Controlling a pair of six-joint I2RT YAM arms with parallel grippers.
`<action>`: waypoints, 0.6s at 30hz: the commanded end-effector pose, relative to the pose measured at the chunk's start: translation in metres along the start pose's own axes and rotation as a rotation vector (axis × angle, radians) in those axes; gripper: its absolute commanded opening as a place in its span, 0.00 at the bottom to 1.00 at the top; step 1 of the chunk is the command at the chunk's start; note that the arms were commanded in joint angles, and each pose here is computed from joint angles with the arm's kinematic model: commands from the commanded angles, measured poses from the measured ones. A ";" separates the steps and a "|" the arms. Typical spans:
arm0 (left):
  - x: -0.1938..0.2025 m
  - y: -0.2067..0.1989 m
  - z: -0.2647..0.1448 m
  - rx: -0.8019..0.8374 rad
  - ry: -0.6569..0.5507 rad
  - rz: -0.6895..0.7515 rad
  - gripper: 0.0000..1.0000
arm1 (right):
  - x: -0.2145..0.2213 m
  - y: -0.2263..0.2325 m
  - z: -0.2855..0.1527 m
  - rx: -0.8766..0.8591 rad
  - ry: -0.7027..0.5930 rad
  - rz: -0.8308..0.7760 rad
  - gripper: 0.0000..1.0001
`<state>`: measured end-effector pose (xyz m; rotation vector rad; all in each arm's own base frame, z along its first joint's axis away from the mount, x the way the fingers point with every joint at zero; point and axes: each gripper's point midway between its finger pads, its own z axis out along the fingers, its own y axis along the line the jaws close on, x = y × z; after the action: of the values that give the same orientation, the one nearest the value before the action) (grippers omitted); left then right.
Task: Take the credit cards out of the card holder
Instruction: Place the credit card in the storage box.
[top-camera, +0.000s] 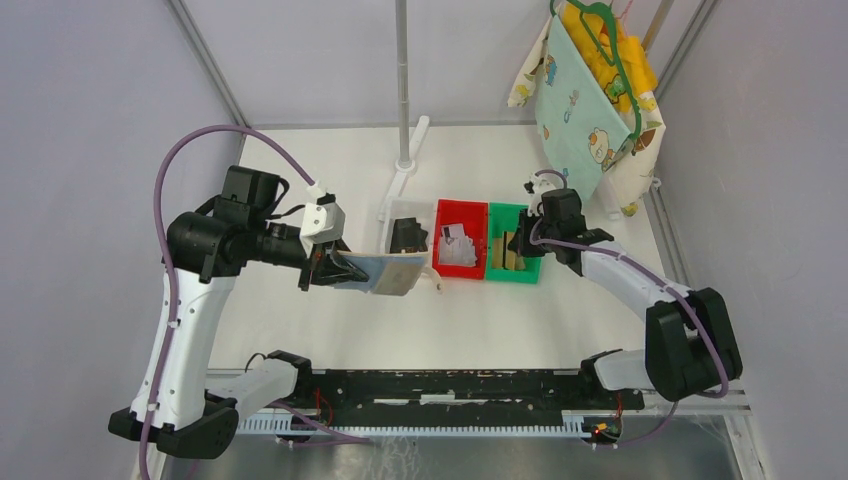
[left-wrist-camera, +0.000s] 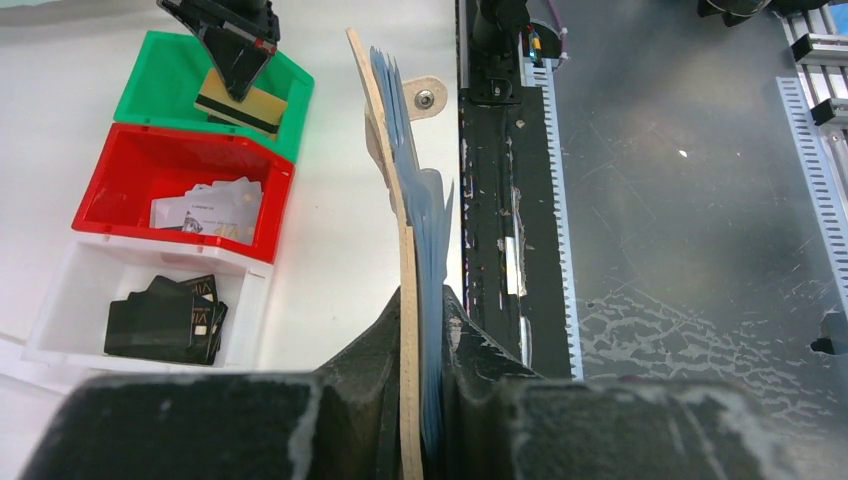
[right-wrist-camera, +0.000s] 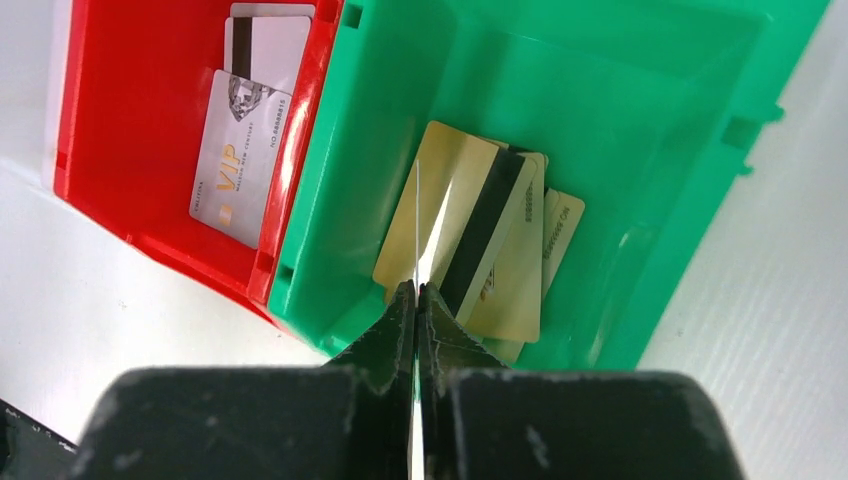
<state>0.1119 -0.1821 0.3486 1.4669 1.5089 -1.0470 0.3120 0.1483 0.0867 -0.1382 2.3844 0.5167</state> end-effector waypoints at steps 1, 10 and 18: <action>-0.012 -0.004 -0.001 0.008 -0.041 0.078 0.02 | -0.022 0.014 0.009 -0.069 -0.040 -0.006 0.00; -0.035 0.002 0.001 -0.007 -0.147 0.038 0.02 | -0.074 0.025 -0.024 -0.043 -0.202 -0.053 0.74; -0.071 0.019 -0.001 -0.055 -0.275 0.009 0.02 | -0.130 0.131 -0.146 -0.536 -0.555 -0.231 0.92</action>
<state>0.1299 -0.1978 0.3759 1.2961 1.4416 -1.0936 0.3298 0.1679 0.2138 -0.2139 2.0215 0.6496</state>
